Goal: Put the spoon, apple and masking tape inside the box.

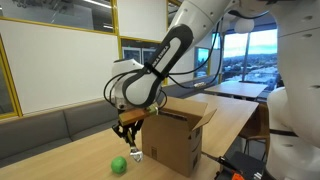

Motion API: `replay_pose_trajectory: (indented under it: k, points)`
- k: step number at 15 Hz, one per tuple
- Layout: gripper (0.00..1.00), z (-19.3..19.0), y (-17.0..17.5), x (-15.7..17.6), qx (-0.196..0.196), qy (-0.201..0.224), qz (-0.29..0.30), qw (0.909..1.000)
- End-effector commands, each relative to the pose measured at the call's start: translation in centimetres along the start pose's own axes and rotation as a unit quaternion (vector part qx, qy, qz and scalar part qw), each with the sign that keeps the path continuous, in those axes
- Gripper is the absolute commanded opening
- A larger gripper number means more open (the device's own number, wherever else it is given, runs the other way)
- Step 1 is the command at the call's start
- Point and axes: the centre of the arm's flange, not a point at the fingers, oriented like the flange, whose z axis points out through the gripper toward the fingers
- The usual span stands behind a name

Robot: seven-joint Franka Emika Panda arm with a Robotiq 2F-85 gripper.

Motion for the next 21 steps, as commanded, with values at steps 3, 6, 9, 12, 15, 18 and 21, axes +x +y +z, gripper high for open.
replay_pose_trajectory:
  k: [3,6,9,12,15,18,21]
  points:
    - [0.16,-11.2,2.4,-0.1,-0.03,0.052,0.002,0.9982]
    - [0.16,-14.1,4.8,1.0,-0.044,0.065,0.012,0.9968]
    - [0.16,-15.0,8.0,3.1,-0.059,0.067,0.026,0.9957]
    - [0.16,-15.0,11.6,6.0,-0.076,0.06,0.037,0.9946]
    - [0.16,-14.9,15.4,8.7,-0.091,0.059,0.041,0.9932]
    - [0.15,-15.1,18.9,11.3,-0.1,0.052,0.05,0.9924]
    - [0.15,-15.8,21.4,13.1,-0.105,0.047,0.065,0.9912]
